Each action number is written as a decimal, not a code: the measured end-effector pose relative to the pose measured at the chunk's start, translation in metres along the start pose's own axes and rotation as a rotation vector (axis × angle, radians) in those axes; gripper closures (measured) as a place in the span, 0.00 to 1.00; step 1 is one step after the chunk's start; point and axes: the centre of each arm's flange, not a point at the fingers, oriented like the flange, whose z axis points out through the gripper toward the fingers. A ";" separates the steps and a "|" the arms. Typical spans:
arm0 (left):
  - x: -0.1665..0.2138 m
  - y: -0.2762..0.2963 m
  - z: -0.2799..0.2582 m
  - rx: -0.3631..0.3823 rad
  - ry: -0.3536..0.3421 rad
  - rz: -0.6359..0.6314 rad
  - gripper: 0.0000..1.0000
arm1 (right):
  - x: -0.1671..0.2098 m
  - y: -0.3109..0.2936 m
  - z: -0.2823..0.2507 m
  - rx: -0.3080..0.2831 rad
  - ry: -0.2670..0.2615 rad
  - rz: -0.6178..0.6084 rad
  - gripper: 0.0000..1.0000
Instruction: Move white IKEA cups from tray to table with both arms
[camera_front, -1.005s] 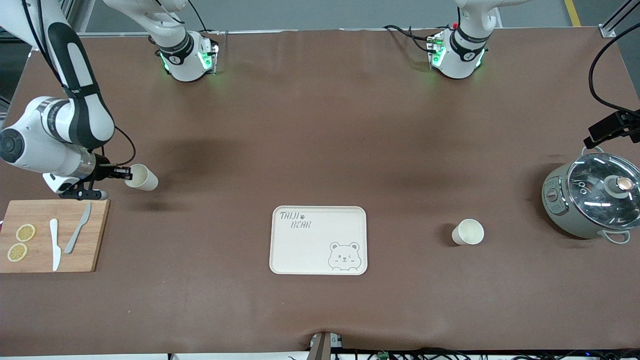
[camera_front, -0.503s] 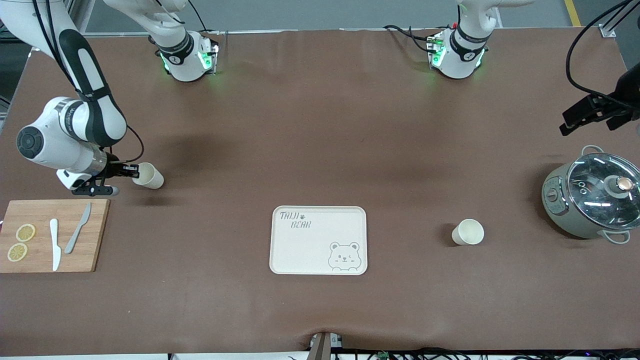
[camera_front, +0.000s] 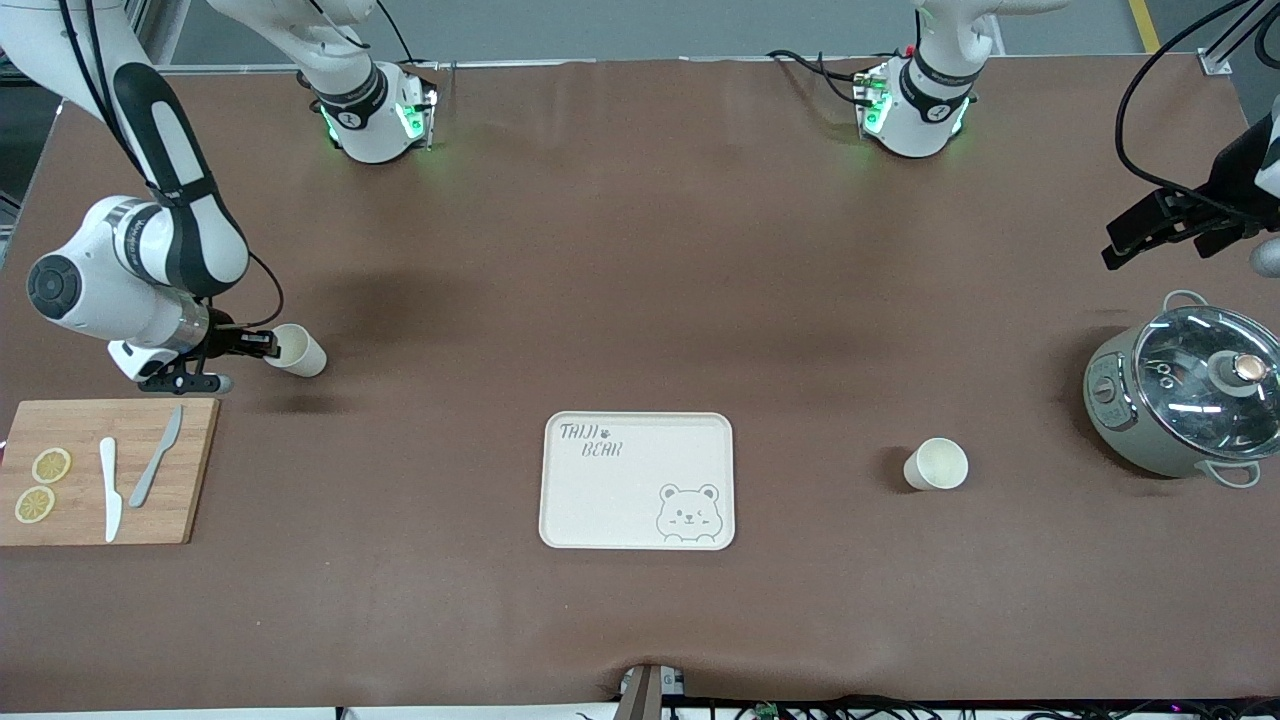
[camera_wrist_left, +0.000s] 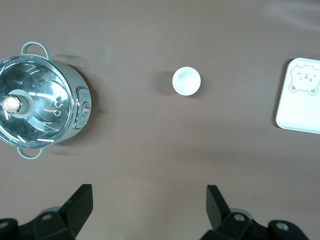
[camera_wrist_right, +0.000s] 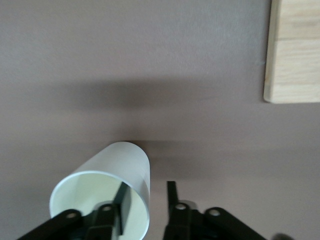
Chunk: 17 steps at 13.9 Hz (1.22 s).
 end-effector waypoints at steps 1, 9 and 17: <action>0.000 0.002 -0.001 -0.001 0.006 0.004 0.00 | 0.008 -0.002 -0.015 0.008 -0.015 -0.006 0.47; 0.001 -0.002 -0.001 -0.002 0.010 -0.004 0.00 | 0.075 -0.025 -0.205 0.027 0.093 -0.063 0.00; 0.002 -0.005 -0.001 -0.002 0.013 -0.010 0.00 | 0.025 -0.055 -0.354 0.028 0.120 0.020 0.00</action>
